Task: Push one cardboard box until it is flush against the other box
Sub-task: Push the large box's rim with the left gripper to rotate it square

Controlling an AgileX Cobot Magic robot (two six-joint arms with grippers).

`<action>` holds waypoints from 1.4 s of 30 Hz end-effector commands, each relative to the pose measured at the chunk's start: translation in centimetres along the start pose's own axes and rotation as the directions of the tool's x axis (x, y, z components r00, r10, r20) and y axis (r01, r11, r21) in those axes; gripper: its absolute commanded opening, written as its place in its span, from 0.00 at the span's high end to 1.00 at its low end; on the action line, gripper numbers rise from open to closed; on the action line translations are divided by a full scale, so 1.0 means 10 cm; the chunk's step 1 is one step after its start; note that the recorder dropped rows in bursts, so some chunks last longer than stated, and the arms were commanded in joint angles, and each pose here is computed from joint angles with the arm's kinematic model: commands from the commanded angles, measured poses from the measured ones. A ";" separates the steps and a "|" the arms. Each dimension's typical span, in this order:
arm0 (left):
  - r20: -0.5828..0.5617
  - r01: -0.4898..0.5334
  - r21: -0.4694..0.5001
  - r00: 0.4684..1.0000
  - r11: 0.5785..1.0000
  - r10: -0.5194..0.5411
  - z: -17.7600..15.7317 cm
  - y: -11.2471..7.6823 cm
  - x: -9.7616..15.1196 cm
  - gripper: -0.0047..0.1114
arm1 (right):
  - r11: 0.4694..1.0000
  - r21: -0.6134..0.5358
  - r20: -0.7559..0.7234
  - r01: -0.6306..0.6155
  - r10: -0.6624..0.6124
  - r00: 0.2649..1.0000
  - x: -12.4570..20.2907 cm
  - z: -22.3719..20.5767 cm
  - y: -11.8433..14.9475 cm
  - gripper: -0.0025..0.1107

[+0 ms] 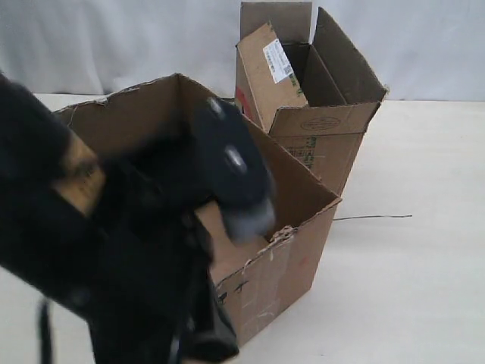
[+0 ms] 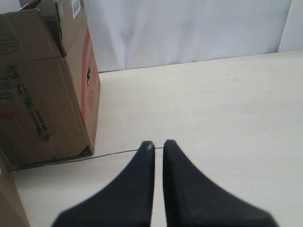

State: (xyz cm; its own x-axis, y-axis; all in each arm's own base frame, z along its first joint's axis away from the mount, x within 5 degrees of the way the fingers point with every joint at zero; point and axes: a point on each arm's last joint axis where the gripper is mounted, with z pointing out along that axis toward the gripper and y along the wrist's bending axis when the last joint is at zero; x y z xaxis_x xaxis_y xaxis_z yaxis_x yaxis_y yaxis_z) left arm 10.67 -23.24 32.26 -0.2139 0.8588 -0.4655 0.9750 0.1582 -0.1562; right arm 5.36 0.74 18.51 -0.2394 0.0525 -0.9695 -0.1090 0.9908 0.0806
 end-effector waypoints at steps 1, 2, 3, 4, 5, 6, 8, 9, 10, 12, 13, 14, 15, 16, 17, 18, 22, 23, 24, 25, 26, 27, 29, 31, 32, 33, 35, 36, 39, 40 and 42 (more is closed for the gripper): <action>-0.142 -0.029 -0.076 0.990 0.997 0.018 0.42 -0.15 -0.07 0.96 | 1.000 -0.003 0.002 -0.001 0.001 1.000 0.01 0.00 0.00 0.93; -0.127 -0.026 -0.071 0.992 0.997 0.017 0.47 -0.16 -0.10 0.96 | 1.000 -0.003 0.002 -0.001 0.001 1.000 0.01 0.00 0.00 0.93; -0.120 -0.024 -0.071 0.993 0.997 0.016 0.52 -0.16 -0.12 0.96 | 1.000 -0.003 0.002 -0.001 0.001 1.000 0.01 0.00 0.00 0.93; -0.121 -0.025 -0.080 0.993 0.996 0.015 0.54 -0.14 -0.13 0.96 | 1.000 -0.003 0.002 -0.001 0.001 1.000 0.01 0.00 0.00 0.93; -0.144 -0.013 -0.112 0.990 0.994 -0.003 0.57 -0.10 -0.12 0.96 | 1.000 -0.003 0.002 -0.001 0.001 1.000 0.01 0.00 0.00 0.93; -0.175 0.006 -0.177 0.984 0.984 -0.038 0.58 -0.04 -0.09 0.96 | 1.000 -0.003 0.002 -0.001 0.001 1.000 0.01 0.00 0.00 0.93; -0.247 0.016 -0.332 0.964 0.943 -0.104 0.57 0.10 -0.01 0.96 | 1.000 -0.003 0.002 -0.001 0.001 1.000 0.01 0.00 0.00 0.93; -0.274 0.008 -0.394 0.954 0.919 -0.125 0.57 0.16 0.03 0.96 | 1.000 -0.003 0.002 -0.001 0.001 1.000 0.01 0.00 0.00 0.93; -0.285 0.002 -0.430 0.949 0.903 -0.138 0.57 0.21 0.07 0.96 | 1.000 -0.003 0.002 -0.001 0.001 1.000 0.01 0.00 0.00 0.93; -0.306 0.009 -0.464 0.937 0.886 -0.169 0.60 0.31 0.17 0.96 | 1.000 -0.003 0.002 -0.001 0.001 1.000 0.01 0.00 0.00 0.93; -0.310 0.021 -0.468 0.932 0.883 -0.186 0.61 0.36 0.22 0.96 | 1.000 -0.003 0.002 -0.001 0.001 1.000 0.01 0.00 0.00 0.93; -0.318 0.037 -0.475 0.925 0.879 -0.210 0.63 0.42 0.29 0.96 | 1.000 -0.003 0.002 -0.001 0.001 1.000 0.01 0.00 0.00 0.93; -0.325 0.057 -0.483 0.915 0.874 -0.239 0.65 0.49 0.36 0.96 | 1.000 -0.003 0.002 -0.001 0.001 1.000 0.01 0.00 0.00 0.93; -0.329 0.071 -0.491 0.908 0.868 -0.261 0.66 0.54 0.41 0.96 | 1.000 -0.003 0.002 -0.001 0.001 1.000 0.01 0.00 0.00 0.93; -0.330 0.089 -0.500 0.900 0.862 -0.284 0.66 0.60 0.47 0.96 | 1.000 -0.003 0.002 -0.001 0.001 1.000 0.01 0.00 0.00 0.93; -0.328 0.103 -0.511 0.894 0.854 -0.304 0.65 0.66 0.51 0.96 | 1.000 -0.003 0.002 -0.001 0.001 1.000 0.01 0.00 0.00 0.93; -0.273 0.123 -0.556 0.907 0.822 -0.321 0.59 0.90 0.57 0.96 | 1.000 -0.003 0.002 -0.001 0.001 1.000 0.01 0.00 0.00 0.93; -0.250 0.126 -0.568 0.915 0.813 -0.316 0.57 0.96 0.56 0.96 | 1.000 -0.003 0.002 -0.001 0.001 1.000 0.01 0.00 0.00 0.93; -0.228 0.139 -0.578 0.918 0.804 -0.323 0.55 1.02 0.57 0.96 | 1.000 -0.003 0.002 -0.001 0.001 1.000 0.01 0.00 0.00 0.93; -0.206 0.158 -0.585 0.920 0.795 -0.334 0.53 1.08 0.59 0.96 | 1.000 -0.003 0.002 -0.001 0.001 1.000 0.01 0.00 0.00 0.93; -0.188 0.174 -0.590 0.920 0.789 -0.344 0.51 1.12 0.60 0.96 | 1.000 -0.003 0.002 -0.001 0.001 1.000 0.01 0.00 0.00 0.93; -0.167 0.193 -0.594 0.920 0.781 -0.355 0.50 1.17 0.61 0.96 | 1.000 -0.003 0.002 -0.001 0.001 1.000 0.01 0.00 0.00 0.93; -0.123 0.219 -0.598 0.925 0.771 -0.359 0.47 1.24 0.62 0.96 | 1.000 -0.003 0.002 -0.001 0.001 1.000 0.01 0.00 0.00 0.93; -0.083 0.226 -0.598 0.937 0.769 -0.340 0.45 1.31 0.61 0.96 | 1.000 -0.003 0.002 -0.001 0.001 1.000 0.01 0.00 0.00 0.93; -0.061 0.234 -0.600 0.940 0.765 -0.335 0.44 1.33 0.60 0.96 | 1.000 -0.003 0.002 -0.001 0.001 1.000 0.01 0.00 0.00 0.93; -0.038 0.241 -0.603 0.943 0.760 -0.329 0.43 1.36 0.60 0.96 | 1.000 -0.003 0.002 -0.001 0.001 1.000 0.01 0.00 0.00 0.93; -0.002 0.256 -0.608 0.946 0.752 -0.324 0.41 1.42 0.59 0.96 | 1.000 -0.003 0.002 -0.001 0.001 1.000 0.01 0.00 0.00 0.93; 0.013 0.263 -0.611 0.947 0.746 -0.322 0.40 1.45 0.60 0.96 | 1.000 -0.003 0.002 -0.001 0.001 1.000 0.01 0.00 0.00 0.93; 0.041 0.293 -0.620 0.938 0.728 -0.343 0.38 1.55 0.64 0.96 | 1.000 -0.003 0.002 -0.001 0.001 1.000 0.01 0.00 0.00 0.93; 0.048 0.302 -0.622 0.936 0.722 -0.350 0.38 1.59 0.66 0.96 | 1.000 -0.003 0.002 -0.001 0.001 1.000 0.01 0.00 0.00 0.93; 0.060 0.315 -0.624 0.932 0.715 -0.358 0.38 1.64 0.68 0.96 | 1.000 -0.003 0.002 -0.001 0.001 1.000 0.01 0.00 0.00 0.93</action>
State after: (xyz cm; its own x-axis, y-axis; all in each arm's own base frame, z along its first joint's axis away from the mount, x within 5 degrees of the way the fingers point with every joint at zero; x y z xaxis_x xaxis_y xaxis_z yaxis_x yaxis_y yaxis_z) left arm 24.26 -16.83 23.43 -0.5544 0.7271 -0.4049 0.6785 0.6766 0.2861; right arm 5.36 0.74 18.51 -0.2394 0.0525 -0.9695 -0.1090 0.9908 0.0806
